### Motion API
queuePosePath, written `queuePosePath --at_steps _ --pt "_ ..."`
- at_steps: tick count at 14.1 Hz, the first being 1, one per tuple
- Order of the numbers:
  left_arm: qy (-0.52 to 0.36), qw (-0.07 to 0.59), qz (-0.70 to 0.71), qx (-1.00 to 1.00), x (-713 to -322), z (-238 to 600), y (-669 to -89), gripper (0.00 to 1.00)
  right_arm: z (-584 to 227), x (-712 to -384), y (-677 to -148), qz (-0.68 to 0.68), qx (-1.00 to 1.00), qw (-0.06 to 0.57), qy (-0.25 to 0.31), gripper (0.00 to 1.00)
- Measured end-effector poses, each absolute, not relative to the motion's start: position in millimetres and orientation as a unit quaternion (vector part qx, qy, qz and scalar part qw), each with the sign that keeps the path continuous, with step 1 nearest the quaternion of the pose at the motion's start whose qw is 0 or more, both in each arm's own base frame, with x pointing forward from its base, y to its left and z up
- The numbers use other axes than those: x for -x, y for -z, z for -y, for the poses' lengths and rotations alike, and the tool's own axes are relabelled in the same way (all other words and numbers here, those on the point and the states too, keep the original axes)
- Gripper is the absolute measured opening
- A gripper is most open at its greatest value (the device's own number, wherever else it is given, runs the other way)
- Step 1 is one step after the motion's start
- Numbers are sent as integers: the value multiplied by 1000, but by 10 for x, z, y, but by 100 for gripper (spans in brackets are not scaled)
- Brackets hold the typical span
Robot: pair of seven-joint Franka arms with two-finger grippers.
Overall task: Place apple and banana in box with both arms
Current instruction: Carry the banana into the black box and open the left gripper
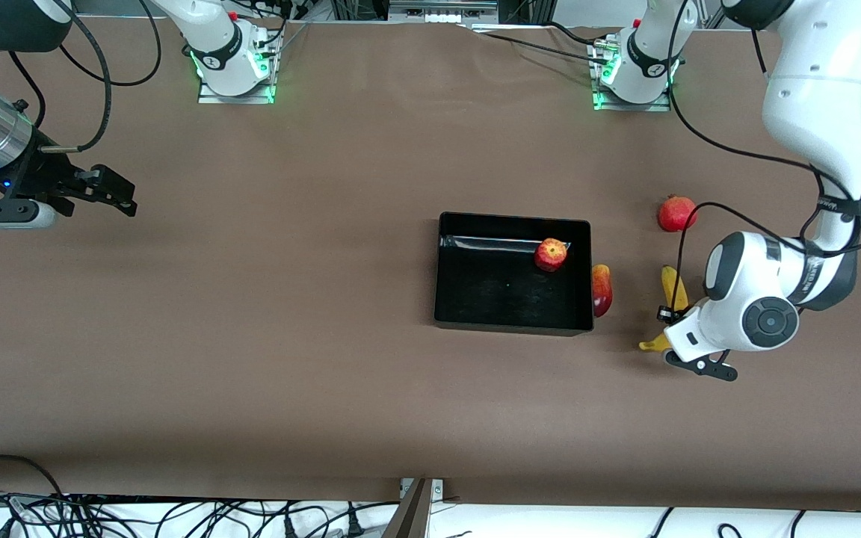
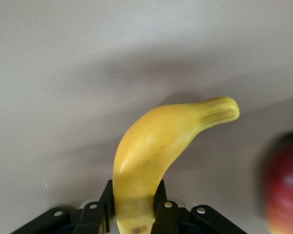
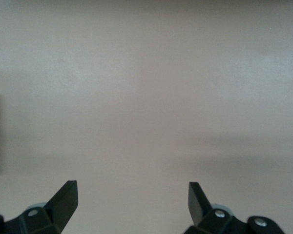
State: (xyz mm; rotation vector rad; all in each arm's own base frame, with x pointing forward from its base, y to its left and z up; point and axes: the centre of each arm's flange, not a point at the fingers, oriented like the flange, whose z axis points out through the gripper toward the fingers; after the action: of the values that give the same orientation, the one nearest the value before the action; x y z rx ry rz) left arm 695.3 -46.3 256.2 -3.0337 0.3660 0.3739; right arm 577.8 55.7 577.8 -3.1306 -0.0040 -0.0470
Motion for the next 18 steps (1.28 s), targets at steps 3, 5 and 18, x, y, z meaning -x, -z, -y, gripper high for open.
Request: queuePosePath --at_steps 3,5,18 --pt "-118 -11 -63 991 -6997 1109 -3181 35 -557 -5779 -5778 1 1000 5 15 100" --pt "-122 -22 -22 992 -6910 1652 -3285 35 -557 -5779 -5778 1 1000 5 15 100" --pt "-137 5 27 990 -6091 3578 -2160 35 -555 -5784 -5772 1 1000 5 15 100"
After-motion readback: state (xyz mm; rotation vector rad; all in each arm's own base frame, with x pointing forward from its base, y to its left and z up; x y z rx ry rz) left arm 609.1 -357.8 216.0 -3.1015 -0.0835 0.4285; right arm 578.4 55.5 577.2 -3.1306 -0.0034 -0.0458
